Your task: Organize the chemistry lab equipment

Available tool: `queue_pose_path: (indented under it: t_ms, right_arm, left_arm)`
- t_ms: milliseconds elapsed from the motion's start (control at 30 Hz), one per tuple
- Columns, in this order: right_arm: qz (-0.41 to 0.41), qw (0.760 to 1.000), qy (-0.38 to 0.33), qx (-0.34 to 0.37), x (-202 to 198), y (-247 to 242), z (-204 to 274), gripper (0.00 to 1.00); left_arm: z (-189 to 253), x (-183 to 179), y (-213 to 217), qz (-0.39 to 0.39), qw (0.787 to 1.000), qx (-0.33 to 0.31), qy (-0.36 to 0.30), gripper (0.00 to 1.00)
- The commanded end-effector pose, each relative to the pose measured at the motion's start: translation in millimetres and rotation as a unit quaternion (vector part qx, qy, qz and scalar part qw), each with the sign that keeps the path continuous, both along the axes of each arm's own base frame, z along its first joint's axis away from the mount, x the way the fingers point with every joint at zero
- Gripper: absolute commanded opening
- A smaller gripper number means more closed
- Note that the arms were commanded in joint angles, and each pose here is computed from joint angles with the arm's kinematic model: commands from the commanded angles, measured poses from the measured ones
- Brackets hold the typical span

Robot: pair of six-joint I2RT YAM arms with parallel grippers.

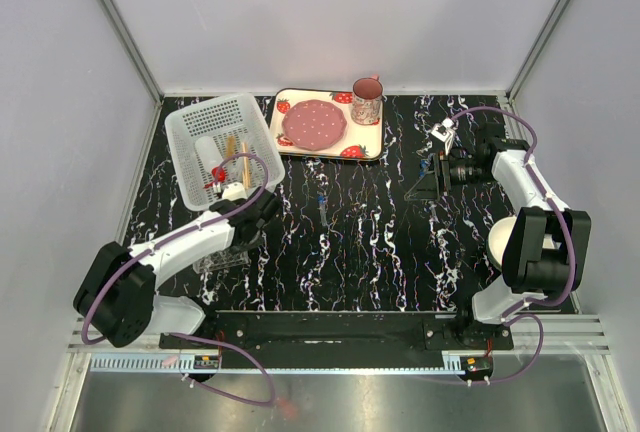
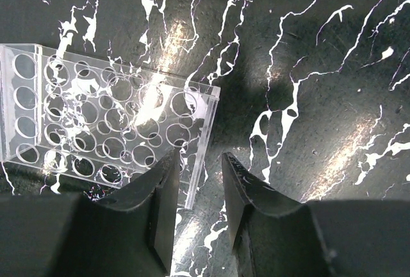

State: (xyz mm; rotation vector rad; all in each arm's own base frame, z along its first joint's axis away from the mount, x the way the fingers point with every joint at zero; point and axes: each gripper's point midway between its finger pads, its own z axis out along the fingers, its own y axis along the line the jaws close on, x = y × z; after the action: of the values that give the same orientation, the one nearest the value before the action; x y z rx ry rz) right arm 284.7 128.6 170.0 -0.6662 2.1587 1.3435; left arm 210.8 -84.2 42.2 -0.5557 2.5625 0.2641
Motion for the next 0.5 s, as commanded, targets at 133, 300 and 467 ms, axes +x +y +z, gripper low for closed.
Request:
queue_pose_path:
  t_ms: [133, 300, 467]
  right_arm:
    - [0.005, 1.000, -0.029, 0.009, 8, 0, 13, 0.70]
    - [0.007, 0.999, -0.030, 0.009, 7, 0, 14, 0.70]
    - [0.008, 0.999, -0.032, 0.009, 7, 0, 15, 0.70]
  left_arm:
    - [-8, -2, -22, -0.014, 0.999, -0.047, 0.012, 0.28]
    - [-11, -6, -29, -0.022, 0.998, -0.050, 0.018, 0.26]
    - [-11, -10, -43, -0.039, 0.997, -0.066, 0.021, 0.22]
